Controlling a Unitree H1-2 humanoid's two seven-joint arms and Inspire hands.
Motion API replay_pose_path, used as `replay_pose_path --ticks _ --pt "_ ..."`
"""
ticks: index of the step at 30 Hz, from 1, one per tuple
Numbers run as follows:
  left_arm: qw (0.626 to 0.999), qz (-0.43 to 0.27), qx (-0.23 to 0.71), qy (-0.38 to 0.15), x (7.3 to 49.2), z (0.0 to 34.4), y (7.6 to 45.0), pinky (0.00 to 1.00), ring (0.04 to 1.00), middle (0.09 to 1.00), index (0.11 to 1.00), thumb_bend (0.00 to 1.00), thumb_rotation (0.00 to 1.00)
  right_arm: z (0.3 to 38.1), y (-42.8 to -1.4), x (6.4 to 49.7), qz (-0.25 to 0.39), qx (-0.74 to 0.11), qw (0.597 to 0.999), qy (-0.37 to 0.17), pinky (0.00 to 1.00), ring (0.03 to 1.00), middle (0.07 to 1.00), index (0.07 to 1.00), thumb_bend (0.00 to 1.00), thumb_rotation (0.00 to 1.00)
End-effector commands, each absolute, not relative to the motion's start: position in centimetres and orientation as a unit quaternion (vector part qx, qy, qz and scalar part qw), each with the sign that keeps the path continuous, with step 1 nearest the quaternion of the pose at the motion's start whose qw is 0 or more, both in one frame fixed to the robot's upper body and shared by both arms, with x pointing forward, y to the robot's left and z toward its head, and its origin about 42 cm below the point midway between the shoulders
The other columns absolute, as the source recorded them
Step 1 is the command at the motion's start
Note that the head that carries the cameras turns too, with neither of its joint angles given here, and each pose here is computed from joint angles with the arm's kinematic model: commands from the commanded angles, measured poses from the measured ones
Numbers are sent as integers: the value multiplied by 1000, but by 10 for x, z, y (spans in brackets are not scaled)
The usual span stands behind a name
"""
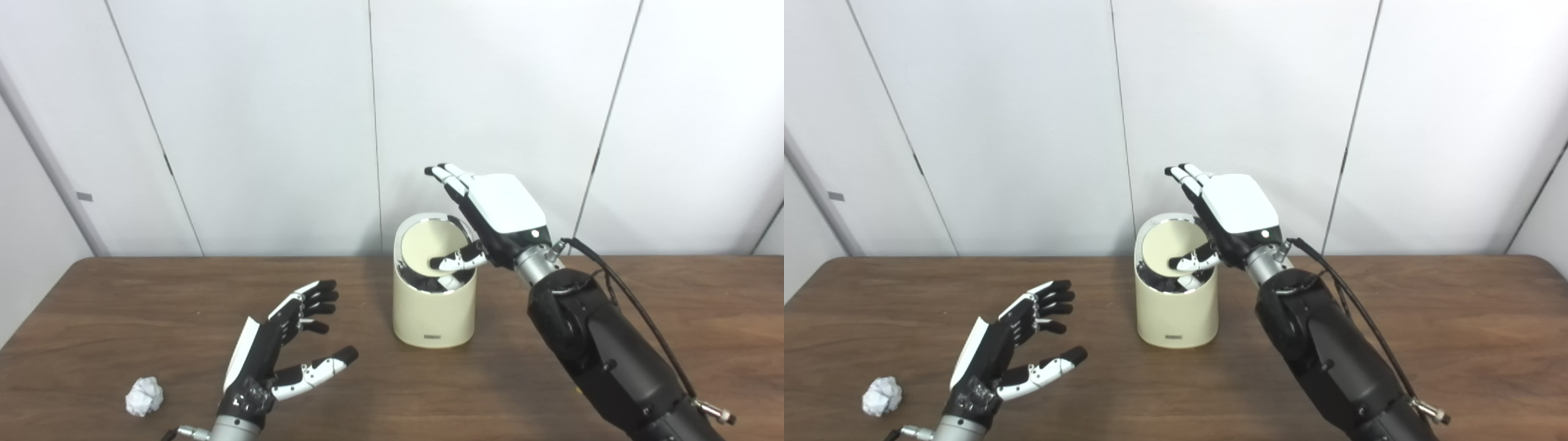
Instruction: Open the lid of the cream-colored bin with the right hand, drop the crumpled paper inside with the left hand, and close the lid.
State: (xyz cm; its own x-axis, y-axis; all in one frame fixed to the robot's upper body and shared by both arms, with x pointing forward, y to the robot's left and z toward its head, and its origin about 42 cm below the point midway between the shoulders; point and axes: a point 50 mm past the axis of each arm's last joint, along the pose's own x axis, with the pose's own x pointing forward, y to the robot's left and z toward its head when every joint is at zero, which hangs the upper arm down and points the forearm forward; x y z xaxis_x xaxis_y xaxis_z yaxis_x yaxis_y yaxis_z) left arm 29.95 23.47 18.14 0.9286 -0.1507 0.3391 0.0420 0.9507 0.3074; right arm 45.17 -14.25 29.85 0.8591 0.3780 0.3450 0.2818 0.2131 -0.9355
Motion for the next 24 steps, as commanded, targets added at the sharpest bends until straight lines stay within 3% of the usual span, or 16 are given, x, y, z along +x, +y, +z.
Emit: replay_pose_path --ticks 1,4,9,13,16,24 --pt "964 -46 149 -216 301 195 235 661 765 800 831 697 206 304 -149 457 25 -651 719 -242 739 870 930 915 955 221" --pt "965 -43 147 -214 301 196 235 658 763 798 827 707 210 304 -150 457 24 -643 727 -241 749 863 919 908 953 233" --pt "964 -43 153 -214 301 196 236 652 759 798 827 706 223 306 -152 455 15 -555 797 -238 778 850 883 880 837 292" --pt "964 -44 152 -215 301 197 235 650 759 798 826 705 225 310 -156 454 8 -491 843 -221 668 814 876 876 767 367" --pt "964 -46 151 -214 302 197 235 656 765 801 828 703 216 314 -161 453 13 -430 881 -195 681 844 908 913 709 415" --pt "965 -45 147 -212 301 197 232 651 761 797 826 702 201 304 -174 444 -11 -418 885 -204 625 808 903 905 685 447"
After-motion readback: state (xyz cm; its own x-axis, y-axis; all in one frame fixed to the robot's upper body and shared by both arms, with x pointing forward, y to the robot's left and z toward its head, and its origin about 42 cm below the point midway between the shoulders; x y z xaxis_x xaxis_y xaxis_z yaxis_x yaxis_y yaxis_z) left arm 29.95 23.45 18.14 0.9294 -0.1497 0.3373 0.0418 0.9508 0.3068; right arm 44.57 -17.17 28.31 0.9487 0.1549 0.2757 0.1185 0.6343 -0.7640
